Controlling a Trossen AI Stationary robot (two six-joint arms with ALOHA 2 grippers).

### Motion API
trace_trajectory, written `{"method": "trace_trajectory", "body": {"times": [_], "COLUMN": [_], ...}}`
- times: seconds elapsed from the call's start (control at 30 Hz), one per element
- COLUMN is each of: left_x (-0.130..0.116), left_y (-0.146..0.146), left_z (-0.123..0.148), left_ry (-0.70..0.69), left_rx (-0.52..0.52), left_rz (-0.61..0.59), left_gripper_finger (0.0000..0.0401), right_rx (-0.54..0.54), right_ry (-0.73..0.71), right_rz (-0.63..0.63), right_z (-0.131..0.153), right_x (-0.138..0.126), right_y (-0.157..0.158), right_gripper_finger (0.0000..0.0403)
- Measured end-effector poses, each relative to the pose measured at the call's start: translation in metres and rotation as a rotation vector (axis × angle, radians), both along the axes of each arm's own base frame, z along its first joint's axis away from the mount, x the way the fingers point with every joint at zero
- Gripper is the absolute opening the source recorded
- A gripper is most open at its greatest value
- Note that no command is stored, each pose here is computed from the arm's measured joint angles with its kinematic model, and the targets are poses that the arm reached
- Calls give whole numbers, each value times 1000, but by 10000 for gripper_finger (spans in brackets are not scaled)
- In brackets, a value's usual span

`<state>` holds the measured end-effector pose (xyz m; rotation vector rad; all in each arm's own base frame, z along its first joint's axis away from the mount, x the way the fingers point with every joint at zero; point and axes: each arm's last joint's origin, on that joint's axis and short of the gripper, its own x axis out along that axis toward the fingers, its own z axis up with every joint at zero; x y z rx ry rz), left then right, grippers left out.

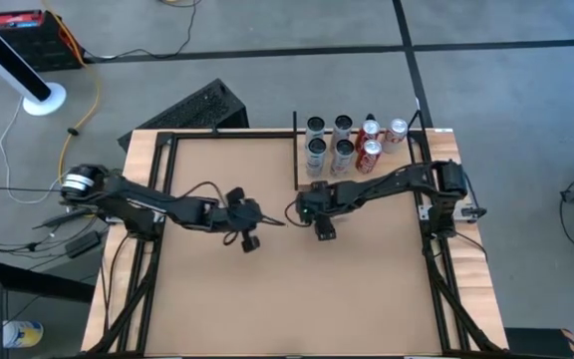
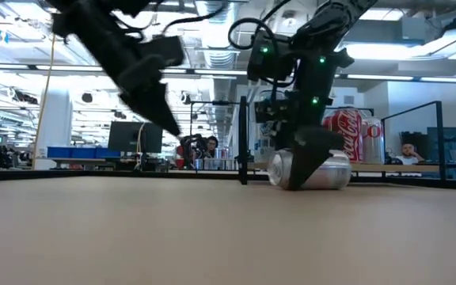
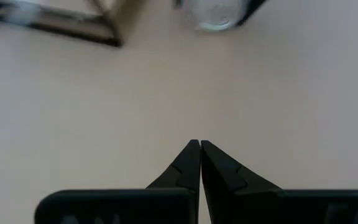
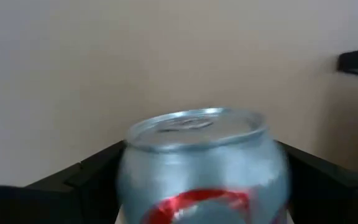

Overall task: Place canned beverage on shelf
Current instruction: Put the silver and red soda can on the shelf

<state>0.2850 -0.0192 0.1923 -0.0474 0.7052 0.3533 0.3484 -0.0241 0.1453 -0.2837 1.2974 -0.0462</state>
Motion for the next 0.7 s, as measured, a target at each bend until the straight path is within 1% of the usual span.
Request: {"method": "trace_trajectory", "body": {"times": [0.13,0.27,0.37,0.4,0.47,0.53,0.6,0.63,0.7], "left_x": [-24,-44,-56,-60,-64,-67,-67,-67,-66], "left_y": [2,4,6,6,7,7,7,7,6], "left_z": [2,2,3,2,5,7,11,12,13], "left_ry": [-95,-186,-242,-249,-285,-314,-349,-360,-372], "left_rx": [-4,-29,-39,-40,-42,-44,-42,-40,-37], "left_rz": [48,65,82,88,95,96,88,80,67], "left_gripper_finger": [0,0,0,0,0,0,0,0,0], "right_rx": [1,-40,-47,-41,11,41,68,79,117], "right_ry": [32,29,11,6,-14,-82,-208,-266,-383], "right_rz": [-4,18,47,59,83,115,131,136,143], "right_z": [-8,-8,-1,2,12,29,54,65,80], "right_x": [1,1,-1,-3,-8,-11,-17,-22,-40], "right_y": [13,29,41,46,55,63,66,67,66], "right_gripper_finger": [378,363,329,325,325,325,325,325,325]}}
